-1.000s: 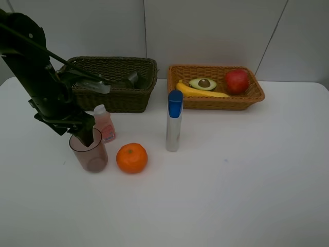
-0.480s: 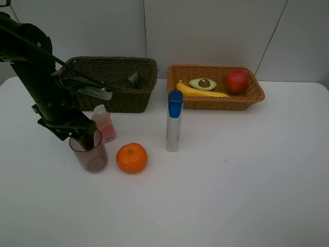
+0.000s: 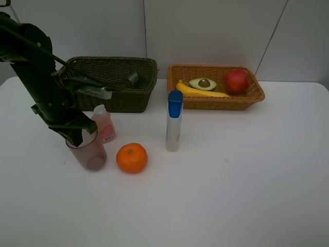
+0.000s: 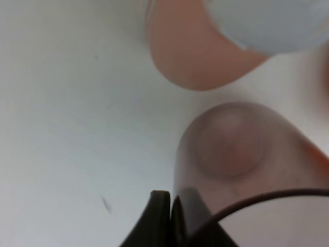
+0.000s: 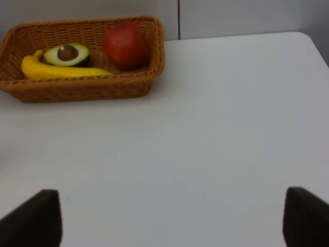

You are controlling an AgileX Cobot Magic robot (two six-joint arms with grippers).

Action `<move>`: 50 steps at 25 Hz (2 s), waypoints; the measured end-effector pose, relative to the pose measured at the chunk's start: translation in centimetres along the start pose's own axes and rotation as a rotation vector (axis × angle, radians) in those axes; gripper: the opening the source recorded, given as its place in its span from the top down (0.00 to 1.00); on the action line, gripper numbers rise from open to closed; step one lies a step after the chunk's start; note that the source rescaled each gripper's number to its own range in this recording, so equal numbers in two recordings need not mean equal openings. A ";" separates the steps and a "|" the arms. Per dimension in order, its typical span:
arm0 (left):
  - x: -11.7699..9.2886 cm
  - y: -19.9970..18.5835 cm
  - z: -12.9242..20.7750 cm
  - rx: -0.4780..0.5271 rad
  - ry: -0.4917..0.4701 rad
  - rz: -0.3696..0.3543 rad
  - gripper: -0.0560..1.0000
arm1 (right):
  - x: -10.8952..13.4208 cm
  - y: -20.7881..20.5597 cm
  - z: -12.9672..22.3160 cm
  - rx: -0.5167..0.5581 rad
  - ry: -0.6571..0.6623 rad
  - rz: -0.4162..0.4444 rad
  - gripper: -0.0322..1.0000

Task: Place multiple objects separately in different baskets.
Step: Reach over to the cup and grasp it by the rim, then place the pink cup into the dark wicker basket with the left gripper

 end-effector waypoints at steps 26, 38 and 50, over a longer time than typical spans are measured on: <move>0.0 -2.8 0.9 0.042 -0.049 0.008 0.95 | 0.0 0.0 0.0 0.000 0.000 0.000 0.15; -0.5 -11.0 -1.9 -0.050 -0.032 -0.001 0.95 | 0.0 0.0 0.0 0.000 0.000 0.000 0.15; 2.9 -16.7 -6.1 -0.261 -0.051 -0.132 0.95 | 0.0 0.0 0.0 0.000 0.000 0.000 0.15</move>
Point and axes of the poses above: a point on each arm's last joint axis where the gripper is mounted, y pointing out along that axis toward the gripper, x along the wrist's bending axis when the last joint is at zero, z = x × y, the point moved 3 cm from there along y, pointing out along that axis toward the gripper, and after that the axes turned 8 degrees about -y, right-handed, at the moved point
